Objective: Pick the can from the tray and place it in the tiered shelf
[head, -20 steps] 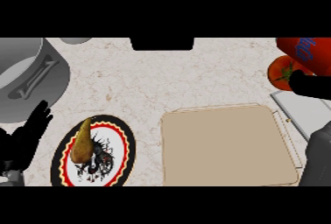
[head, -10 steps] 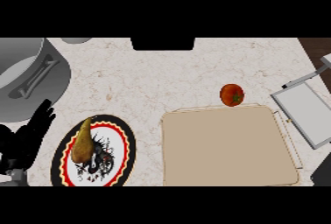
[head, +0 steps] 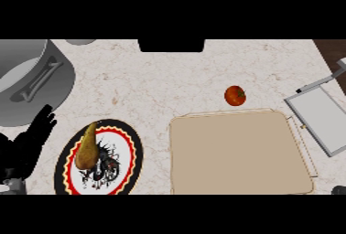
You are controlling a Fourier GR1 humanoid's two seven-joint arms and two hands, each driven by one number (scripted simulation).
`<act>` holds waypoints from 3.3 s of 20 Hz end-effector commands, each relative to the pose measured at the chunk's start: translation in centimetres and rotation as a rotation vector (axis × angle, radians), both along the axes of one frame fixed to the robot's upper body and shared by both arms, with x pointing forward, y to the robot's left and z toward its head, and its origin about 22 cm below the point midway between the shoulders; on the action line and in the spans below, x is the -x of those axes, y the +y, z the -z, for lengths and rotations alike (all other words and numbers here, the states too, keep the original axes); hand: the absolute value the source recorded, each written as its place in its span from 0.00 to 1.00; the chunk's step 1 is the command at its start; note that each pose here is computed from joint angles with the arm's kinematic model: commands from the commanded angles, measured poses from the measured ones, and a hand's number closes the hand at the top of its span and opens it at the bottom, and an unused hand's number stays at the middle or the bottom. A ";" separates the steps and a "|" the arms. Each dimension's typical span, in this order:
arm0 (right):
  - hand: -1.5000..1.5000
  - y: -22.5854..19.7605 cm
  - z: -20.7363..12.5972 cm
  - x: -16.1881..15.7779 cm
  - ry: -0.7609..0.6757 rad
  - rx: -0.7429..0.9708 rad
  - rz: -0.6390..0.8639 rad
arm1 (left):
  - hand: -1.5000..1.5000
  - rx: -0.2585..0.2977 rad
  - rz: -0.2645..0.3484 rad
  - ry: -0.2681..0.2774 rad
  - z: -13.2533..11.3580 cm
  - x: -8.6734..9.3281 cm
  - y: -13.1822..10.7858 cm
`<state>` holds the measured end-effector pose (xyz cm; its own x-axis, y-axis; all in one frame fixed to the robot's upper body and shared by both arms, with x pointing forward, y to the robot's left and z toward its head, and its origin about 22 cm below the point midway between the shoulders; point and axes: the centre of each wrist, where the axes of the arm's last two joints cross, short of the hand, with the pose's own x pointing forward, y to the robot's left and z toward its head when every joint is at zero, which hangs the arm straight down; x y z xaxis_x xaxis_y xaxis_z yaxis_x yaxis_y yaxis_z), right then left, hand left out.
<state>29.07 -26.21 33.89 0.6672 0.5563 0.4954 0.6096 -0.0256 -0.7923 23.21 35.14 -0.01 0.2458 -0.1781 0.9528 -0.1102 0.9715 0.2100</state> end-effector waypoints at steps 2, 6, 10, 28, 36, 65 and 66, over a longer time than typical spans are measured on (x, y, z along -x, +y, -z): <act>1.00 -2.4 -0.9 -0.7 0.064 -0.039 0.131 | 0.50 0.002 -0.010 0.008 0.1 0.6 0.6; 1.00 -5.9 -2.8 -2.4 0.108 -0.020 0.169 | 0.50 0.008 0.009 -0.004 -0.3 -1.3 -0.5; 1.00 -8.3 -0.4 -1.5 0.131 -0.019 0.183 | 0.50 0.005 0.006 0.003 0.7 1.7 -1.3; 0.00 -18.4 6.2 -3.9 0.126 -0.135 0.282 | 0.50 0.011 -0.001 -0.010 1.1 0.9 -0.9; 0.00 -19.3 8.3 -3.1 -0.006 -0.109 0.219 | 0.50 0.006 -0.018 -0.024 -0.9 -1.1 1.0; 0.00 -12.4 -2.8 21.6 -0.489 -0.238 0.248 | 0.50 0.001 -0.089 0.023 1.2 2.9 1.6; 0.00 -13.1 -2.3 22.1 -0.463 -0.248 0.228 | 0.50 -0.007 -0.097 0.033 0.8 2.4 2.2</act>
